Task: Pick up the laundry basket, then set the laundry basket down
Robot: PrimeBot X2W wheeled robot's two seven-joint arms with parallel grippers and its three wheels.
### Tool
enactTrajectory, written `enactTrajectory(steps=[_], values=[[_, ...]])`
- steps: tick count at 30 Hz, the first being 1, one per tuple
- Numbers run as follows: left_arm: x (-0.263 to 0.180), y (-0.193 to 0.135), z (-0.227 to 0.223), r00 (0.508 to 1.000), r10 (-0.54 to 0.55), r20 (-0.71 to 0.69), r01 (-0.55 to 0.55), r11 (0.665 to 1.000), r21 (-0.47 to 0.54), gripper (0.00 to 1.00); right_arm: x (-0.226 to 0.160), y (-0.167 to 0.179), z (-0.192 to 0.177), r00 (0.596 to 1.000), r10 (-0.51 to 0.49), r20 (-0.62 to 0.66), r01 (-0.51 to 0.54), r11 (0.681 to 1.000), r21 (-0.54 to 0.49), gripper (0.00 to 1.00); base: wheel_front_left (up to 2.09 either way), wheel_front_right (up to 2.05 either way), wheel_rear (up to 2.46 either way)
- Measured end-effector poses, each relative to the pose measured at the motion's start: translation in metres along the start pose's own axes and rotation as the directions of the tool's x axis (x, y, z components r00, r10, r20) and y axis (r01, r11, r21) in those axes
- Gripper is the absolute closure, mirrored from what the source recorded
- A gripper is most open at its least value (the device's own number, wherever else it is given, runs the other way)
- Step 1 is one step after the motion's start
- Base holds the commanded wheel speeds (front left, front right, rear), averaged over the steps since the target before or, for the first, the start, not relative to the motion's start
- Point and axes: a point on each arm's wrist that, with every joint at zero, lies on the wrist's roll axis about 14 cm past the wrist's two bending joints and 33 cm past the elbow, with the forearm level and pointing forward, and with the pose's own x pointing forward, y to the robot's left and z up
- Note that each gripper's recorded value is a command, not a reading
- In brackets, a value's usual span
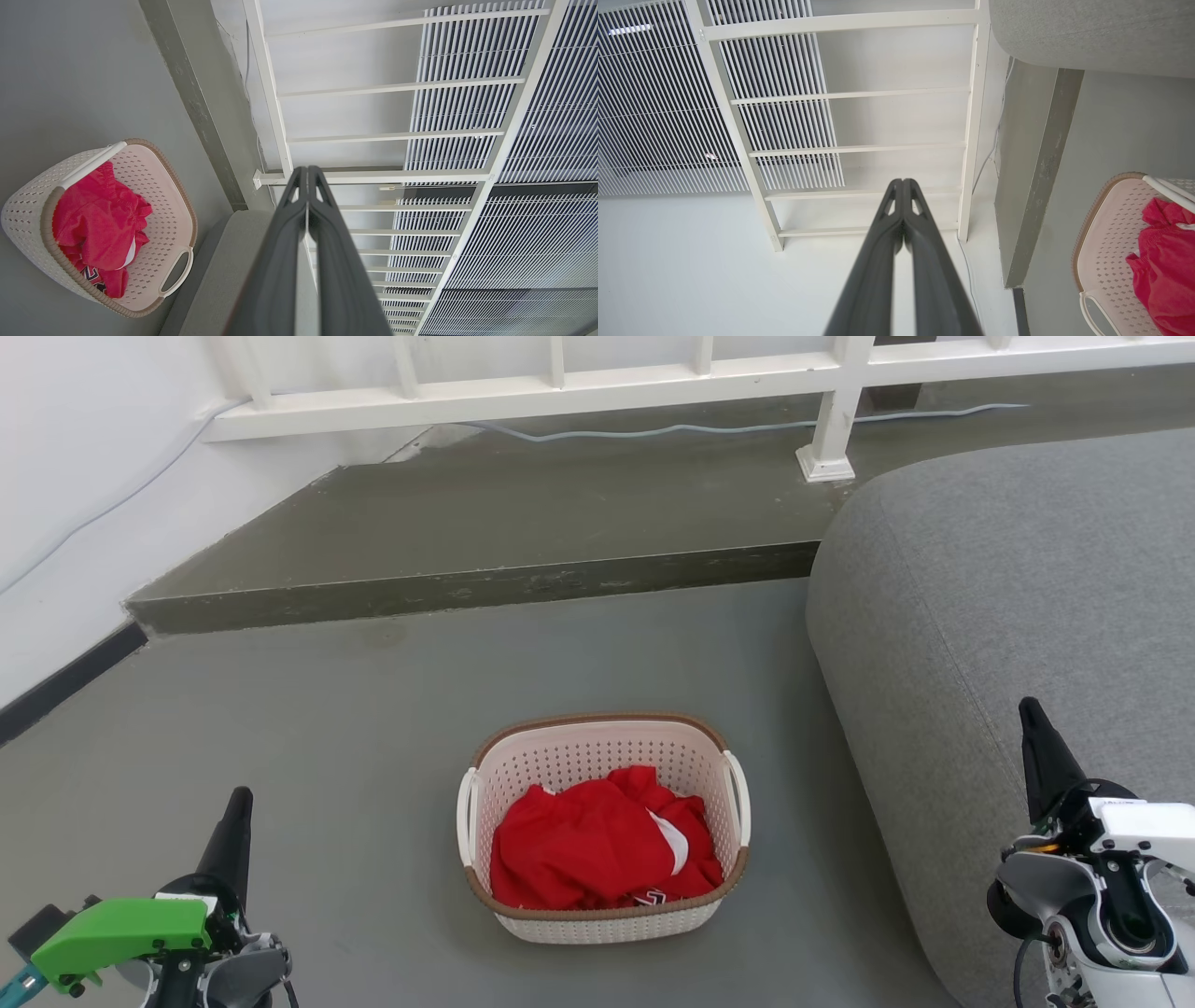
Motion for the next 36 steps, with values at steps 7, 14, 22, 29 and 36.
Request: enactTrajectory(steps=[7,14,22,29,36], values=[[0.0,0.0,-0.0001,1.0,0.0,0.0,0.0,1.0,0.0,1.0,0.0,0.0,0.0001,1.0,0.0,0.0,0.0,1.0,0.0,1.0,0.0,0.0,0.0],[0.0,0.0,0.0,1.0,0.0,0.0,0.0,1.0,0.0,1.0,0.0,0.0,0.0002,1.0,0.0,0.001,0.0,1.0,0.0,1.0,0.0,0.0,0.0],[0.0,-0.0001,0.0,1.0,0.0,0.0,0.0,1.0,0.0,1.0,-0.0001,0.0002,0.0003,1.0,0.002,0.001,-0.002,1.0,0.0,1.0,0.0,0.0,0.0],[0.0001,0.0,0.0,1.0,0.0,0.0,0.0,1.0,0.0,1.0,0.0,0.0002,0.0005,1.0,0.002,0.001,-0.002,1.0,0.0,1.0,0.0,0.0,0.0],[0.0001,-0.0001,-0.0001,1.0,-0.001,0.0,0.001,1.0,0.0,1.0,-0.0001,0.0003,0.0003,1.0,0.003,-0.001,-0.003,1.0,0.0,1.0,0.0,0.0,0.0]])
